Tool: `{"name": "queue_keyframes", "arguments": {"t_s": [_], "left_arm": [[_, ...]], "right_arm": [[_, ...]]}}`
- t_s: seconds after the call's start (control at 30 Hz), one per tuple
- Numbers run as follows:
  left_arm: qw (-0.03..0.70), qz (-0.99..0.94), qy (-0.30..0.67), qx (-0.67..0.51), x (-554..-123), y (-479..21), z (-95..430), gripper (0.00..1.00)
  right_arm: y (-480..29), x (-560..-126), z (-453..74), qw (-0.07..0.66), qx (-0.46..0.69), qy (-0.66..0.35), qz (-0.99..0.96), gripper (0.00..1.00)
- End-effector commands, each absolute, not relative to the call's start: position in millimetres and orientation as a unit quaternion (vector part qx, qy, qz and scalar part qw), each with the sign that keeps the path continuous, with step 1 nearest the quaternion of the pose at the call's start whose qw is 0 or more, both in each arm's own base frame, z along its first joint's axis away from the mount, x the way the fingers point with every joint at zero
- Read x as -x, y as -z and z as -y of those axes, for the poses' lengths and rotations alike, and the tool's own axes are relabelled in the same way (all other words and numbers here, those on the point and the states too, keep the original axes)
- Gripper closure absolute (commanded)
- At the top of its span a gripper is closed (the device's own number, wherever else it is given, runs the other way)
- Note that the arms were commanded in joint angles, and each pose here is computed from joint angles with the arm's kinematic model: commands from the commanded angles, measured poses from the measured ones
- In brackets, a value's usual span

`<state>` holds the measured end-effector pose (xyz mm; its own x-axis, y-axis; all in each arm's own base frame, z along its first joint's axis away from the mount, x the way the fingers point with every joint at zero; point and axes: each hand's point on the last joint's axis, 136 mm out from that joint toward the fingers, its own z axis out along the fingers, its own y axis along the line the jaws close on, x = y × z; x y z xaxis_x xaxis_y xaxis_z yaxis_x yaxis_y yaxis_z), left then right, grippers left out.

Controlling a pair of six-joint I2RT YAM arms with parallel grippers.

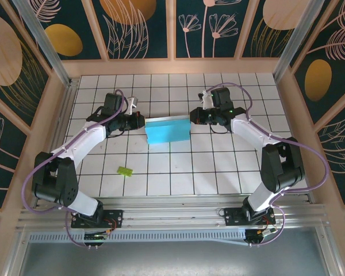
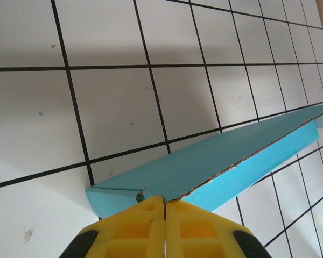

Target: Fold the paper box

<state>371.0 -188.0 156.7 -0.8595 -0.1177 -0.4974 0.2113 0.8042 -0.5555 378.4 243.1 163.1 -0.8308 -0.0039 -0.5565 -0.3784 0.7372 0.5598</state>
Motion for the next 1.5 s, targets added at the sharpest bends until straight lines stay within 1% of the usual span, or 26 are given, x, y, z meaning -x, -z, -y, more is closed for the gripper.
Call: {"name": "queue_keyframes", "arguments": {"t_s": [0.0,0.43,0.67,0.87,0.93,1.17,1.4,1.47], "left_arm": [[0.252,-0.91,0.328,-0.02,-364.8,-152.2,192.0,0.93],[0.231,-0.914,0.332,-0.019,-353.4,-136.4,192.2,0.93],[0.224,-0.92,0.32,-0.026,-349.6,-132.8,189.4,0.92],[0.229,-0.939,0.256,-0.026,-352.0,-124.9,170.6,0.92],[0.229,-0.94,0.25,-0.028,-351.9,-124.9,168.9,0.92],[0.217,-0.933,0.287,-0.027,-349.5,-122.7,181.2,0.91],[0.204,-0.931,0.302,-0.019,-342.7,-112.8,184.5,0.9],[0.203,-0.934,0.293,-0.017,-342.8,-110.1,181.3,0.9]], "right_arm": [[-154.8,-362.1,-241.7,0.258,0.119,-0.33,-0.9,0.92],[-140.1,-352.2,-236.5,0.251,0.117,-0.327,-0.904,0.92],[-140.5,-352.0,-237.0,0.252,0.118,-0.329,-0.902,0.92],[-140.9,-351.8,-236.4,0.253,0.12,-0.326,-0.903,0.92],[-141.9,-352.0,-236.7,0.254,0.12,-0.327,-0.902,0.92],[-142.6,-353.3,-238.2,0.254,0.119,-0.33,-0.901,0.92],[-142.5,-353.5,-238.3,0.254,0.12,-0.33,-0.901,0.92],[-143.6,-354.2,-238.1,0.255,0.12,-0.33,-0.901,0.92]]}}
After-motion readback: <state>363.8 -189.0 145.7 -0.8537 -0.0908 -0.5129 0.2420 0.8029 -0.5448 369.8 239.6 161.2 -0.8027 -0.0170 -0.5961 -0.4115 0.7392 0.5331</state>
